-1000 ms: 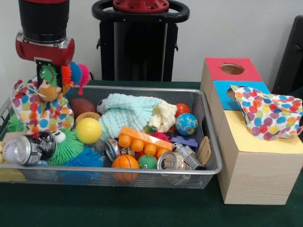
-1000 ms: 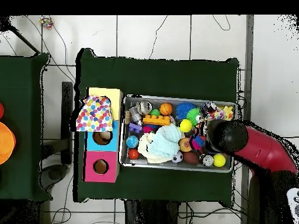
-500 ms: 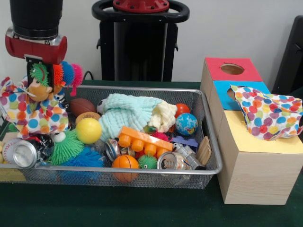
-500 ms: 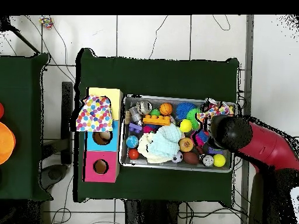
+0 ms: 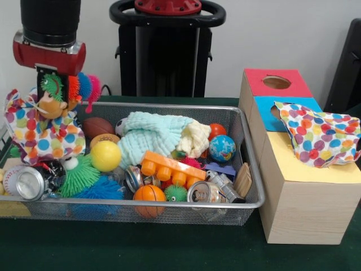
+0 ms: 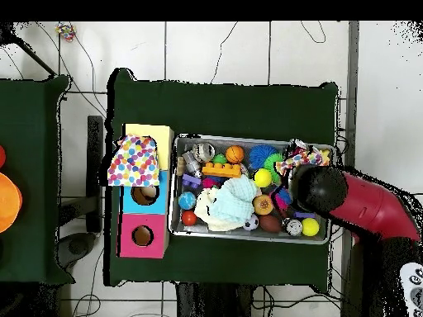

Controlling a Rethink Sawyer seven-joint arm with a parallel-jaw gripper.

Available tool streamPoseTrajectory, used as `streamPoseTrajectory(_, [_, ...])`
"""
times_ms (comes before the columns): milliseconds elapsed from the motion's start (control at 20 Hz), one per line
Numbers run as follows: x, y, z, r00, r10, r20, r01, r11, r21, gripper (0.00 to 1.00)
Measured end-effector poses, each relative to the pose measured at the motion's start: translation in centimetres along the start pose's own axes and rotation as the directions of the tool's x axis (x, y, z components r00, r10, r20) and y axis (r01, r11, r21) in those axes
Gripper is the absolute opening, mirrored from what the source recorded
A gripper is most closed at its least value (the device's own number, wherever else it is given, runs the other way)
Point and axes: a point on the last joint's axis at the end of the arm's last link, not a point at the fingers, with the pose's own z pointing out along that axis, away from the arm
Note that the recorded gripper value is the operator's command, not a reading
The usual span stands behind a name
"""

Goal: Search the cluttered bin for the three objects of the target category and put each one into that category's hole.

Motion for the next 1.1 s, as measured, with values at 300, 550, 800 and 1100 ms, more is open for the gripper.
streamPoseTrajectory(300, [-0.2, 3.0, -0.8, 0.9985, -0.055, -0.003, 0.055, 0.998, 0.032, 0.0])
streamPoseTrajectory(550, [-0.9, 5.2, -1.5, 0.9959, -0.09, 0.007, 0.089, 0.9949, 0.048, 0.0])
streamPoseTrajectory(800, [-1.6, 9.5, -2.6, 0.99, -0.14, 0.021, 0.138, 0.9891, 0.049, 0.0])
streamPoseTrajectory(1100, [-1.7, 15.0, -4.1, 0.9782, -0.204, 0.039, 0.203, 0.9786, 0.035, 0.0])
